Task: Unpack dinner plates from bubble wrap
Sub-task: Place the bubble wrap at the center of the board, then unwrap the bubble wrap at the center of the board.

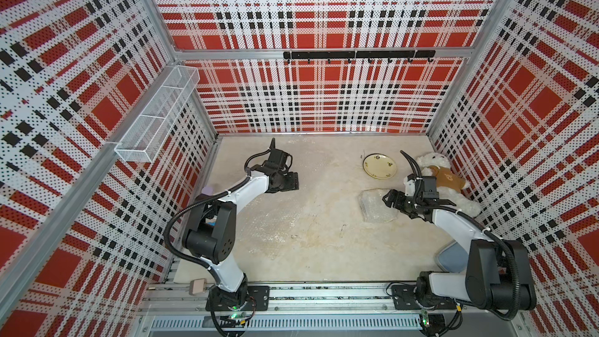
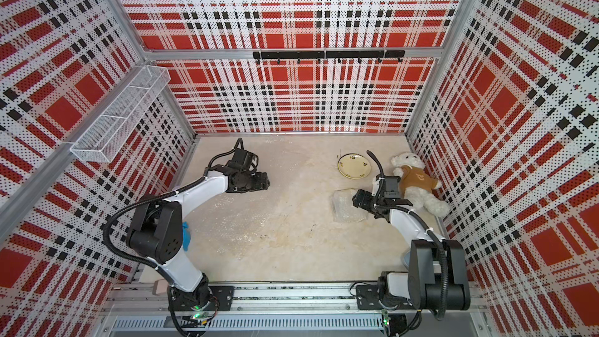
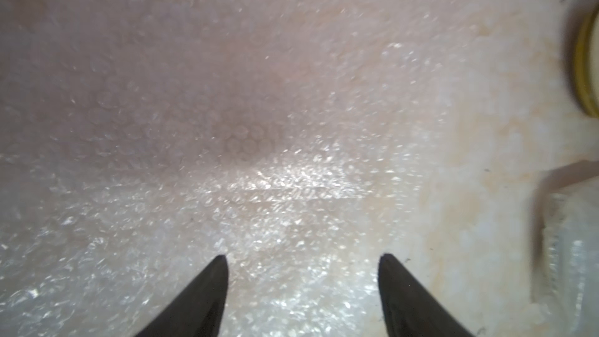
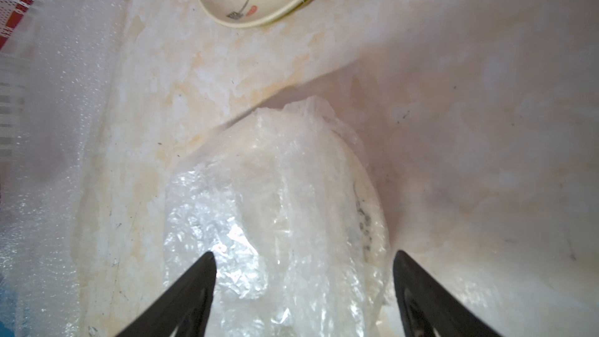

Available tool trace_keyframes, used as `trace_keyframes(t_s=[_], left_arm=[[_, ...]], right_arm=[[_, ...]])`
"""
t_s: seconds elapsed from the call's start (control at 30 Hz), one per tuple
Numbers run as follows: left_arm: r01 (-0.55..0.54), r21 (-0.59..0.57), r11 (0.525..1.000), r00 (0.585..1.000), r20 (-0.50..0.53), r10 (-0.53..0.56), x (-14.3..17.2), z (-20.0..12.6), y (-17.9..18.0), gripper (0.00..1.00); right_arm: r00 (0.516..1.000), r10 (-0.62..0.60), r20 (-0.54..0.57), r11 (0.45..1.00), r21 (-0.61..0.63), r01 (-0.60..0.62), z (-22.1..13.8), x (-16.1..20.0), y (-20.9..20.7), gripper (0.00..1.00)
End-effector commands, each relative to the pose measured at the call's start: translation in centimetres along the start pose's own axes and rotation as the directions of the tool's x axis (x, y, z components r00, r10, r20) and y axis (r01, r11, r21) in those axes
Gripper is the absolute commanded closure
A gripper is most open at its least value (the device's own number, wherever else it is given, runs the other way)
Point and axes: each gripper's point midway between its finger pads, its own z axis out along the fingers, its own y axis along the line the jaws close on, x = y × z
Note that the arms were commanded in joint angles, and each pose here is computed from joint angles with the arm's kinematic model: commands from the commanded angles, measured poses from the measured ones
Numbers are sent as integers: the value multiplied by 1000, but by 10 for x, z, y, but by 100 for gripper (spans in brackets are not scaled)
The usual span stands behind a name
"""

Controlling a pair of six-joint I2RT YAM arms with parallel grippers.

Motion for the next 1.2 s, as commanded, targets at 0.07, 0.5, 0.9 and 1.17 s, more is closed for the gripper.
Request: trace_keyframes(t_s=[0.07,0.5,0.9,1.17], left_arm=[[-36,118,992,997,77,27,-18,-29,-50,9],[-96,401,911,993,101,61,7,-45,-165,7],[-77,434,898,997,48,62,22,-26,-176,7],[-73,431,899,997,39,62,25,-21,-175,7]], right_arm=[[999,-46,2,999,-26,46,0,-8,8,20],[999,-36,-37,998,-59,34,12,15,4,48],[999,-19,-46,996,-90,15,21,28,15,52],[1000,21,-20,989,-145,-24,22,30,33,73]])
